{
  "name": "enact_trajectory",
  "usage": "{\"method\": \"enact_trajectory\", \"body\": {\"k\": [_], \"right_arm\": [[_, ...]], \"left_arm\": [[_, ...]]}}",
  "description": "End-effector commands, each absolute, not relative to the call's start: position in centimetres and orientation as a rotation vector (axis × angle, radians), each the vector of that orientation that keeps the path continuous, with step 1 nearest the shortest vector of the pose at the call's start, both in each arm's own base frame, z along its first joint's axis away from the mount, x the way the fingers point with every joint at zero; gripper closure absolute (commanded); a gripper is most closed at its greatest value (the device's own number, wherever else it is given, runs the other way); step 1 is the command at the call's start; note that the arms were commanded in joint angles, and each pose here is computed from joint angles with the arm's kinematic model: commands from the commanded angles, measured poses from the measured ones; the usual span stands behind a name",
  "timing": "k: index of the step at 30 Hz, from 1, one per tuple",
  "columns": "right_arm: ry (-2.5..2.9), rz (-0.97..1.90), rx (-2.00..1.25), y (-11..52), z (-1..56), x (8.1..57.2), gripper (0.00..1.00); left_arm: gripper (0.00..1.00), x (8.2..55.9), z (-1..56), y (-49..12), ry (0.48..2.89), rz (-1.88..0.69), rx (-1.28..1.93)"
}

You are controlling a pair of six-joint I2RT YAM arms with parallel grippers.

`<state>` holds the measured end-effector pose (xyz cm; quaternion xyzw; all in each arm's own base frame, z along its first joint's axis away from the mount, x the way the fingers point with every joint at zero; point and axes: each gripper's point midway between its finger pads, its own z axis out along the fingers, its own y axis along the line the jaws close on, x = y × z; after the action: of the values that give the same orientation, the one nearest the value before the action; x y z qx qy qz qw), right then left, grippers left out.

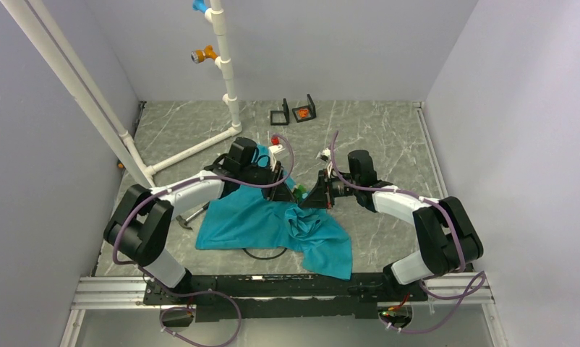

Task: Remove the brooch from the garment
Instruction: Remove the brooch from the clothes.

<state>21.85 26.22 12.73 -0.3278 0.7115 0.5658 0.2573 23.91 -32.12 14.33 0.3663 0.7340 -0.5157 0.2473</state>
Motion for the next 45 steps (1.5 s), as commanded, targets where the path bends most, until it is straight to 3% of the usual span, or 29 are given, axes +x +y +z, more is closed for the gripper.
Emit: {"method": "enact_trajectory", "body": {"k": [1, 10, 18, 22, 26, 45], "right_arm": [[1.832, 1.483, -0.945, 26.7, 14.8, 22.8, 1.0], [1.819, 1.504, -0.947, 26.8, 15.2, 22.6, 1.0], [1.819, 1.497, -0.95, 26.8, 15.2, 22.6, 1.0], [1.822, 1.487, -0.954, 26.8, 15.1, 22.6, 1.0], [1.832, 1.467, -0.955, 26.8, 14.8, 22.8, 1.0], [1.872, 1.441, -1.0, 26.6, 13.9, 22.3, 1.0]], "left_arm": [[0.72, 23.8, 16.2, -33.2, 1.913, -1.428, 1.031], [0.77, 24.3, 15.9, -33.8, 1.945, -1.444, 1.002], [0.73, 25.6, 14.8, -34.0, 2.023, -1.396, 0.928], [0.81, 25.8, 15.3, -34.2, 2.009, -1.404, 0.922], [1.0, 25.8, 16.1, -34.4, 1.983, -1.427, 0.923], [1.0, 27.8, 19.0, -32.7, 1.887, -1.328, 0.783]]}}
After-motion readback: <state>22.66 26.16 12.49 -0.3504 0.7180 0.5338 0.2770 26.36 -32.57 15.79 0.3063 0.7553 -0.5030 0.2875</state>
